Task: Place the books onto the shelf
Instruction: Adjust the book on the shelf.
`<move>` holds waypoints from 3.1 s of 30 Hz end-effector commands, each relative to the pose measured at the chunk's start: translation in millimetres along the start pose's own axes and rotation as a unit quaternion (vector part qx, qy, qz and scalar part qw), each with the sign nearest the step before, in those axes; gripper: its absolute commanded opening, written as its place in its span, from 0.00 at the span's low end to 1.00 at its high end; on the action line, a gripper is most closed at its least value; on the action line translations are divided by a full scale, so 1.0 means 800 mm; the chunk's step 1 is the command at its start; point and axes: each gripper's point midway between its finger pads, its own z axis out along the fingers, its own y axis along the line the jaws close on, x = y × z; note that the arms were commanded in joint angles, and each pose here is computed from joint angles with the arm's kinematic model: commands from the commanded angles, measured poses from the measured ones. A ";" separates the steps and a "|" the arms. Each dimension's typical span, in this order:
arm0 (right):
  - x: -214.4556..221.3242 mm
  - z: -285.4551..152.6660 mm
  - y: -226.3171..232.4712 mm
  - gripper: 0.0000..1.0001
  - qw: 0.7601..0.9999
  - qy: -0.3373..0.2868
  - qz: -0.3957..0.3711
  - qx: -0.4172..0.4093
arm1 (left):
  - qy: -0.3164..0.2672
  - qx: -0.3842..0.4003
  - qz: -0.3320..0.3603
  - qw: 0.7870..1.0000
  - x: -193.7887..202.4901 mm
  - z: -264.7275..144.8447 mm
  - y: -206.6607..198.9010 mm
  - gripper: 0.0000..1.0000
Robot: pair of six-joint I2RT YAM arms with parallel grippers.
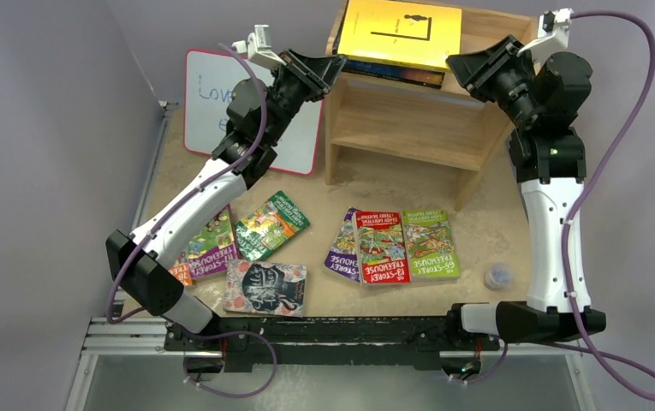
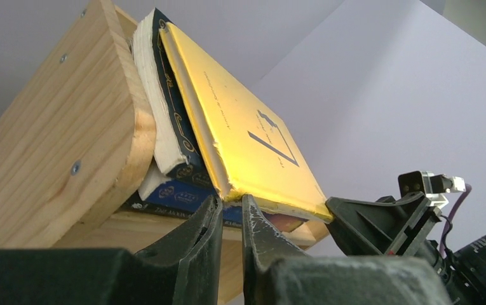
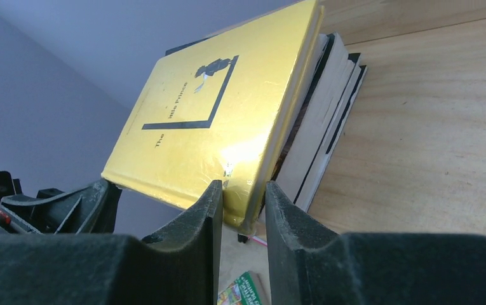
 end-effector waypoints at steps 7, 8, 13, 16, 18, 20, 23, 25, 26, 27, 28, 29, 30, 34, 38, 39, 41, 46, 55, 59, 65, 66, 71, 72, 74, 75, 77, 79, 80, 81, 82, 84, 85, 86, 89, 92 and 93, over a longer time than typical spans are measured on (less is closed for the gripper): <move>-0.012 0.023 0.012 0.26 0.999 -0.006 -0.017 -0.028 | -0.022 -0.010 0.052 0.998 -0.020 0.025 -0.010 0.11; -0.012 0.025 0.011 0.26 0.999 -0.005 -0.017 -0.028 | -0.022 -0.013 0.053 0.998 -0.021 0.026 -0.008 0.11; -0.009 0.028 0.012 0.28 0.999 -0.001 -0.018 -0.034 | -0.018 -0.034 0.062 0.997 -0.019 0.030 0.003 0.12; -0.013 0.024 0.011 0.35 0.999 -0.007 -0.021 -0.029 | -0.020 -0.034 0.061 0.997 -0.020 0.029 0.002 0.12; -0.018 0.021 0.012 0.41 0.999 -0.015 -0.027 -0.025 | -0.021 -0.032 0.062 0.997 -0.022 0.028 -0.001 0.14; -0.024 0.019 0.012 0.46 0.999 -0.021 -0.036 -0.019 | -0.023 -0.034 0.066 0.997 -0.026 0.028 -0.002 0.16; -0.031 0.017 0.009 0.48 0.999 -0.029 -0.046 -0.006 | -0.024 -0.036 0.071 0.997 -0.030 0.028 -0.006 0.16; -0.034 0.015 0.008 0.47 0.998 -0.033 -0.049 -0.001 | -0.019 -0.045 0.076 0.996 -0.029 0.030 -0.002 0.16; -0.034 0.015 0.008 0.47 0.998 -0.034 -0.048 -0.001 | -0.017 -0.049 0.077 0.996 -0.028 0.032 0.000 0.16; -0.034 0.014 0.009 0.46 0.998 -0.035 -0.048 -0.002 | -0.013 -0.055 0.079 0.995 -0.027 0.034 0.003 0.16; -0.035 0.012 0.010 0.45 0.998 -0.037 -0.048 -0.004 | -0.011 -0.059 0.080 0.995 -0.025 0.035 0.006 0.15; -0.034 0.011 0.011 0.45 0.998 -0.036 -0.047 -0.004 | -0.008 -0.063 0.081 0.995 -0.023 0.036 0.008 0.15; -0.034 0.010 0.012 0.44 0.998 -0.037 -0.046 -0.006 | -0.007 -0.065 0.082 0.994 -0.022 0.037 0.010 0.14; -0.034 0.005 0.017 0.40 0.998 -0.037 -0.045 -0.014 | -0.003 -0.074 0.086 0.994 -0.020 0.037 0.015 0.14; -0.036 0.000 0.024 0.38 0.998 -0.037 -0.044 -0.021 | -0.001 -0.071 0.084 0.994 -0.019 0.035 0.014 0.14; -0.037 -0.002 0.025 0.38 0.998 -0.039 -0.044 -0.022 | -0.001 -0.068 0.083 0.994 -0.020 0.034 0.012 0.15; -0.040 -0.006 0.029 0.38 0.998 -0.043 -0.046 -0.025 | 0.001 -0.064 0.083 0.995 -0.020 0.029 0.008 0.17; -0.044 -0.019 0.038 0.38 0.997 -0.046 -0.055 -0.032 | 0.009 -0.053 0.088 0.995 -0.026 0.009 -0.004 0.28; 0.013 -0.083 0.026 0.51 0.995 0.007 -0.093 -0.021 | 0.041 -0.135 0.140 0.980 -0.028 -0.095 0.035 0.58; 0.064 -0.117 0.004 0.56 0.993 0.051 -0.107 -0.012 | 0.102 -0.182 0.147 0.967 0.010 -0.159 0.081 0.69; 0.151 -0.155 -0.027 0.62 0.986 0.137 -0.093 -0.011 | 0.217 -0.256 0.138 0.932 0.093 -0.259 0.167 0.72; 0.164 -0.160 -0.032 0.63 0.986 0.145 -0.085 -0.011 | 0.223 -0.275 0.137 0.925 0.101 -0.274 0.182 0.72; 0.236 -0.165 -0.076 0.65 0.980 0.192 -0.039 0.010 | 0.256 -0.365 0.142 0.884 0.132 -0.328 0.249 0.72; 0.252 -0.163 -0.088 0.65 0.978 0.205 -0.029 0.020 | 0.263 -0.377 0.139 0.877 0.141 -0.333 0.259 0.72; 0.278 -0.162 -0.112 0.66 0.974 0.220 -0.012 0.043 | 0.283 -0.377 0.121 0.873 0.163 -0.335 0.270 0.72; 0.290 -0.161 -0.124 0.67 0.972 0.226 -0.006 0.057 | 0.291 -0.358 0.105 0.881 0.176 -0.326 0.268 0.72; 0.308 -0.159 -0.142 0.68 0.970 0.229 0.000 0.079 | 0.308 -0.321 0.069 0.893 0.203 -0.314 0.262 0.72; 0.321 -0.155 -0.159 0.68 0.968 0.226 0.003 0.106 | 0.318 -0.281 0.031 0.905 0.226 -0.300 0.254 0.72; 0.328 -0.154 -0.168 0.69 0.966 0.226 0.004 0.121 | 0.320 -0.265 0.012 0.910 0.237 -0.293 0.251 0.72; 0.335 -0.152 -0.176 0.69 0.964 0.227 0.003 0.136 | 0.318 -0.249 -0.004 0.915 0.244 -0.285 0.248 0.72; 0.344 -0.150 -0.182 0.69 0.962 0.230 -0.001 0.149 | 0.319 -0.236 -0.020 0.918 0.253 -0.278 0.245 0.72; 0.362 -0.146 -0.196 0.70 0.956 0.233 -0.006 0.177 | 0.327 -0.232 -0.040 0.915 0.275 -0.271 0.248 0.71; 0.380 -0.144 -0.207 0.70 0.950 0.247 -0.008 0.190 | 0.328 -0.231 -0.046 0.915 0.284 -0.267 0.248 0.71; 0.389 -0.142 -0.209 0.70 0.948 0.254 -0.012 0.193 | 0.331 -0.229 -0.051 0.914 0.294 -0.264 0.247 0.70; 0.435 -0.142 -0.231 0.73 0.926 0.305 -0.014 0.224 | 0.336 -0.220 -0.064 0.914 0.325 -0.260 0.242 0.71; 0.465 -0.143 -0.244 0.75 0.912 0.333 -0.013 0.239 | 0.352 -0.217 -0.077 0.907 0.361 -0.261 0.241 0.72; 0.471 -0.143 -0.247 0.75 0.910 0.337 -0.013 0.240 | 0.357 -0.218 -0.082 0.904 0.372 -0.262 0.243 0.72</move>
